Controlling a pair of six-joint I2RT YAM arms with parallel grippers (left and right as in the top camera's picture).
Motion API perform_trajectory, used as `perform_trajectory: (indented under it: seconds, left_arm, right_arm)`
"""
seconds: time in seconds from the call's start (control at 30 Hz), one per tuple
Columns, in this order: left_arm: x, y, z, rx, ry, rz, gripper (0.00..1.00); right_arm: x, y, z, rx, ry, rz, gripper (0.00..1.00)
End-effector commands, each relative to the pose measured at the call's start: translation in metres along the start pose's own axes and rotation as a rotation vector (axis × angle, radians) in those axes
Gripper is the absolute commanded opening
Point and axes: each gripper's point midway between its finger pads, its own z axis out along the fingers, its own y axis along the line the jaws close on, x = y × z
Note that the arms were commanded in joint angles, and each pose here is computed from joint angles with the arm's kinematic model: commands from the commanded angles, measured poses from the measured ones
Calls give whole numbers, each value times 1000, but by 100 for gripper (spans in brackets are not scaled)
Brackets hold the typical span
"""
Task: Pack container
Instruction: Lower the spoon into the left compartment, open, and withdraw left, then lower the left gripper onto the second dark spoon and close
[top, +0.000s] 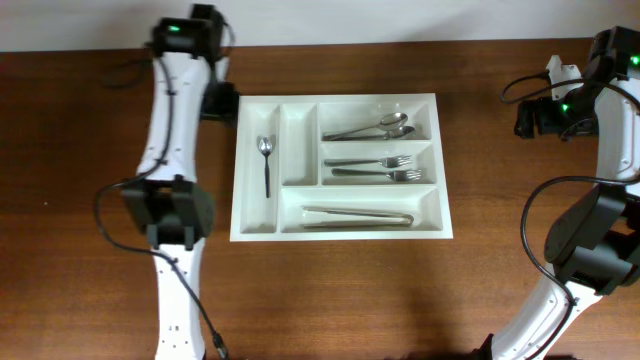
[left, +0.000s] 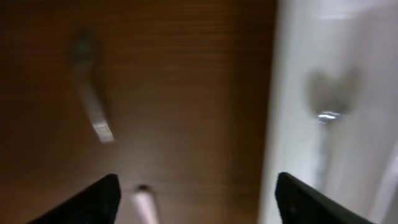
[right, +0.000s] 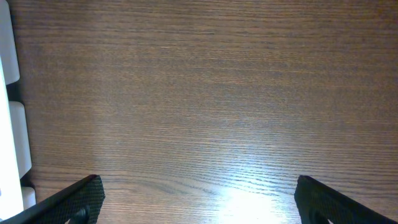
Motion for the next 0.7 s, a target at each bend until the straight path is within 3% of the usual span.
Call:
perform_trajectory:
  seconds: [0.0,0.33,0.67]
  left_arm:
    - [2,47,-12,-78,-23,-43,84]
    - [28,106,25,23,87,-202,85]
    - [14,118,60,15,45,-235,86]
  right_arm:
    - [1,1,4,-11,4,-7,99]
    - [1,1,4,-11,4,-7,99]
    - [1,1,4,-11,4,-7,99]
